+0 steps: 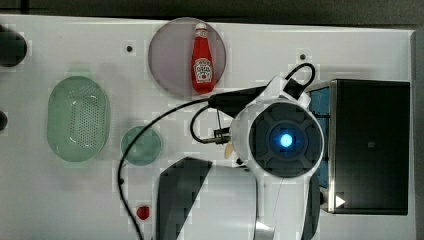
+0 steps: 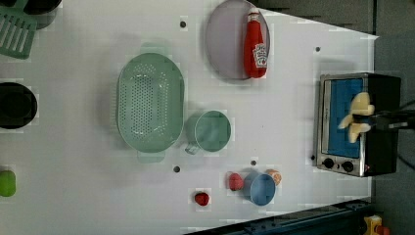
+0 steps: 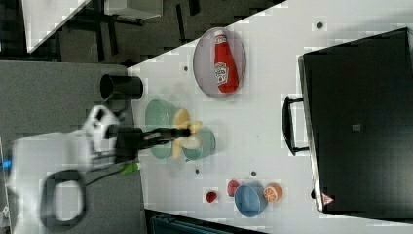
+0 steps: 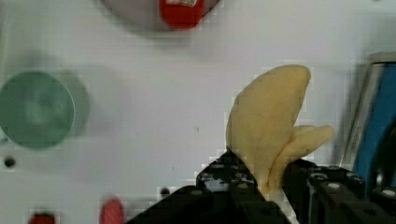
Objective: Pick Banana and place it in mug.
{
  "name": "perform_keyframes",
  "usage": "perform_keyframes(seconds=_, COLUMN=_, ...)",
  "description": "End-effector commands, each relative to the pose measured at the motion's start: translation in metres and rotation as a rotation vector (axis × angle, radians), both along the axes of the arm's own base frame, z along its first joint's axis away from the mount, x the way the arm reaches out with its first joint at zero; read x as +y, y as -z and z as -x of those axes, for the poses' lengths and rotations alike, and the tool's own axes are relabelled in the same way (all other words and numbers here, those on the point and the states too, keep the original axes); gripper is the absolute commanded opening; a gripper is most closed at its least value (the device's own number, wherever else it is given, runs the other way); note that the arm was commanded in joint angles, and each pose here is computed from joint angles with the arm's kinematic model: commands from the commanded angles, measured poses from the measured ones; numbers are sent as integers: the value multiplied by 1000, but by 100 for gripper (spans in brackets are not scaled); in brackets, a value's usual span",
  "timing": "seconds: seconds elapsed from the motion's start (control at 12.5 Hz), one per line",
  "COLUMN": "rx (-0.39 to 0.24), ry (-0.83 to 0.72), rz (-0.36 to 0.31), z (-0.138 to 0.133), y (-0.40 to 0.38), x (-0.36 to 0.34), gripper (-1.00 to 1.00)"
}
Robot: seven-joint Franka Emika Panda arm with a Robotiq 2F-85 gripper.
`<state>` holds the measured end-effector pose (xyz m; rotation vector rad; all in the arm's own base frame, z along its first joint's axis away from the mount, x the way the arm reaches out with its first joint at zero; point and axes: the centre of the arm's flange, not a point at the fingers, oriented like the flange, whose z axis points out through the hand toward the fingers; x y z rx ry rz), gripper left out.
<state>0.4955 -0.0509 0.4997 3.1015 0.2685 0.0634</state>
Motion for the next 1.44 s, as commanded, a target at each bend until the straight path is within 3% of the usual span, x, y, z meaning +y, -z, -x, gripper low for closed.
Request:
perform_keyframes(seconds=0.08, rx=64, ry=49, rz=13, z=6, y=8, x=77, gripper=-56)
perform_keyframes(seconds=0.48, rx=59, ry=195, rz=47, z=23, y=20, x=186, gripper=-57)
perform_keyframes(seconds=0.8, rx=100, ry=399, rz=9, z=40, y=53, x=258, gripper=-57)
perform_keyframes(seconds=1.12, rx=49, ry=482, rz=-51, z=41, y=114, x=285, gripper=-56)
perform_keyframes(seconds=1.44, rx=128, ry=503, rz=-65, z=34, y=190, x=284, gripper=-51)
